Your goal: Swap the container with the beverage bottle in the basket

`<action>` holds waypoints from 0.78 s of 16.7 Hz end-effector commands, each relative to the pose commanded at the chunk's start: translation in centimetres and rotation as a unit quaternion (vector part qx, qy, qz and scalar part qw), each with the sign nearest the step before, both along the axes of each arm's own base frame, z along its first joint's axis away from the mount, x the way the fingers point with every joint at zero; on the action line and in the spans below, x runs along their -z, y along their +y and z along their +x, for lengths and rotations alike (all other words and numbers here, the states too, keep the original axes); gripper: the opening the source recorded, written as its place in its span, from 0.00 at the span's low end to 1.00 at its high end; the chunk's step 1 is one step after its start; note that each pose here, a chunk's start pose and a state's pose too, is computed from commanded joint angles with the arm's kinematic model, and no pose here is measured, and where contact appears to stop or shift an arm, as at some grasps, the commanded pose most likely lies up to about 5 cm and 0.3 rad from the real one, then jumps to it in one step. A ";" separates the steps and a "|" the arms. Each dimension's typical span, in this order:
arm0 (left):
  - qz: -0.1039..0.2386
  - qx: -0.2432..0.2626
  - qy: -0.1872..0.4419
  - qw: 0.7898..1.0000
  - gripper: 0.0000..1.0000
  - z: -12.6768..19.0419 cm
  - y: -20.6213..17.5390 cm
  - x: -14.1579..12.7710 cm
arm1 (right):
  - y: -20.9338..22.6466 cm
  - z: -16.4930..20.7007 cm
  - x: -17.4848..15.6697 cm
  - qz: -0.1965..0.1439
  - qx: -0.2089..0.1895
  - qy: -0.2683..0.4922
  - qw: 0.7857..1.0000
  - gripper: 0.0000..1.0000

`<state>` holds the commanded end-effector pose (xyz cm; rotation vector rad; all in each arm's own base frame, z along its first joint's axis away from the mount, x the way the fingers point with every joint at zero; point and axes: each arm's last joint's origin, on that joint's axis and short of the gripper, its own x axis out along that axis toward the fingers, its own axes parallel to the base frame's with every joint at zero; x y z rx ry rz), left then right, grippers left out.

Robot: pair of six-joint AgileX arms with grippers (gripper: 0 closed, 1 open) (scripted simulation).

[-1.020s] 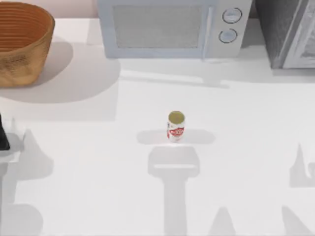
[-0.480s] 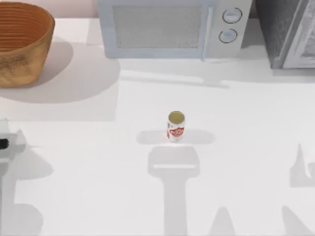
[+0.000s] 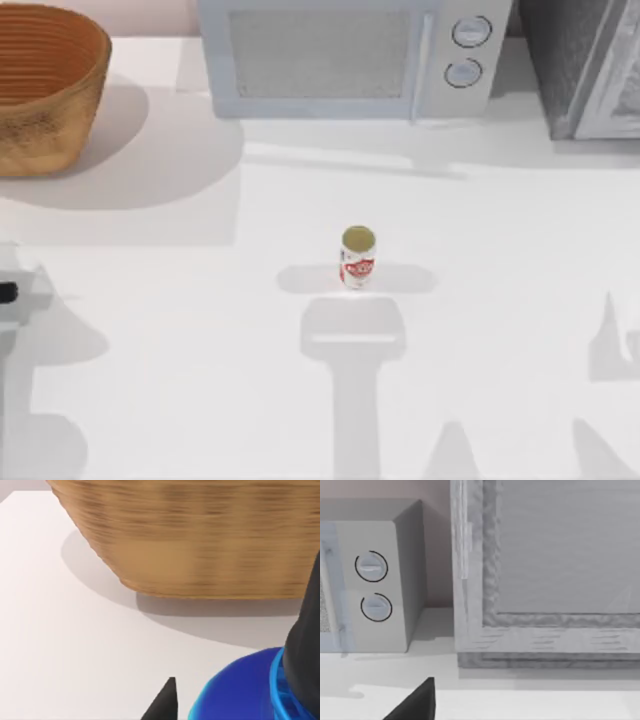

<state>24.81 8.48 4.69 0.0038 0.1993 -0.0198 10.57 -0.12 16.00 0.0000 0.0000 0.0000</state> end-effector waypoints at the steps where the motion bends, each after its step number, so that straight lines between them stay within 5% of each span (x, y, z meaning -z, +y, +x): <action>1: 0.000 0.000 0.000 1.000 0.00 0.0 0.0 0.0 | 0.0 0.0 0.0 0.000 0.000 0.000 1.000 1.00; 8: 0.002 0.042 0.007 0.999 0.00 1.3 0.9 0.5 | 0.0 0.0 0.0 0.000 0.000 0.000 1.000 1.00; 13: 0.033 0.106 -0.017 0.994 0.00 5.4 8.6 -1.3 | 0.0 0.0 0.0 0.000 0.000 0.000 1.000 1.00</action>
